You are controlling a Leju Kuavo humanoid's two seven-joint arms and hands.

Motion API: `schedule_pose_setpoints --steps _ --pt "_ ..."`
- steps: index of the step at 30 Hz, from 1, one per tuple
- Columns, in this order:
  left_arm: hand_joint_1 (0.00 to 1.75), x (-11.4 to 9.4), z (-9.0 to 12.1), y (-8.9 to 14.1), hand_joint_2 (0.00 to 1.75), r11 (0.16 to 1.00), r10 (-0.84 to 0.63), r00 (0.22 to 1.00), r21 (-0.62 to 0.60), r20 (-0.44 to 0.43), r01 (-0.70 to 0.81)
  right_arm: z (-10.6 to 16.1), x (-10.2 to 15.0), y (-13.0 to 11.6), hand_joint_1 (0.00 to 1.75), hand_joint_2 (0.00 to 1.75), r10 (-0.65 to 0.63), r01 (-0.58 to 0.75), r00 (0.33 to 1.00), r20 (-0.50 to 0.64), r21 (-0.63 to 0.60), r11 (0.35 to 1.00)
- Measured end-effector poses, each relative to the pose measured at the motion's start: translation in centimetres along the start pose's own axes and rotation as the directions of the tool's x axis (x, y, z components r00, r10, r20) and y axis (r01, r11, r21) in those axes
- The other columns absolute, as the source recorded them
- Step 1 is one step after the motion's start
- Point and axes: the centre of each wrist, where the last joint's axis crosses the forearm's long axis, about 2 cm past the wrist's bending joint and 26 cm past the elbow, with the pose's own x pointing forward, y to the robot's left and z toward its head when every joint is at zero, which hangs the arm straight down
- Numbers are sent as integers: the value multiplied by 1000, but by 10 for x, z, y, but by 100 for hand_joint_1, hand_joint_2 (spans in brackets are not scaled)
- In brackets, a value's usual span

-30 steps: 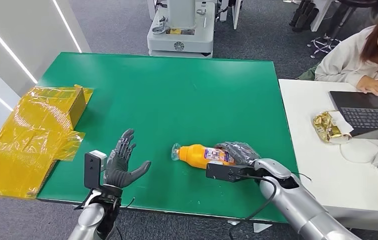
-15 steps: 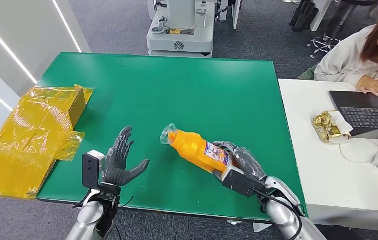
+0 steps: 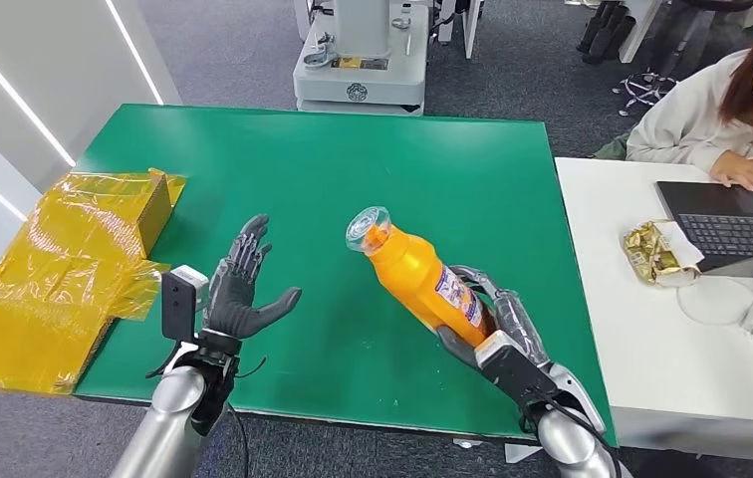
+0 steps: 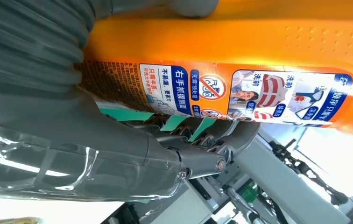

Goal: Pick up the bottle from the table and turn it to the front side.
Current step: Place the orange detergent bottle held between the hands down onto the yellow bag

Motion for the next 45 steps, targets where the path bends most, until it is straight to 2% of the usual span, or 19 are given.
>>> schedule_pose_setpoints --steps 4,10,20,30,45 --pt "0 10 -15 0 175 998 55 998 -38 34 -53 -16 2 4 175 175 -29 30 999 35 -11 999" --pt "0 27 -40 -2 175 990 122 990 -81 68 -117 -59 12 12 175 175 -57 57 996 74 3 998" --pt "0 37 -49 -7 175 974 196 977 -134 87 -183 -105 35 23 175 175 -73 67 992 106 58 996" --pt "0 43 -57 -7 175 973 196 975 -141 104 -180 -121 47 31 175 175 -67 56 993 101 103 993" --pt "0 55 -68 -17 175 962 252 959 -142 130 -233 -131 60 61 175 175 -80 61 993 88 200 978"
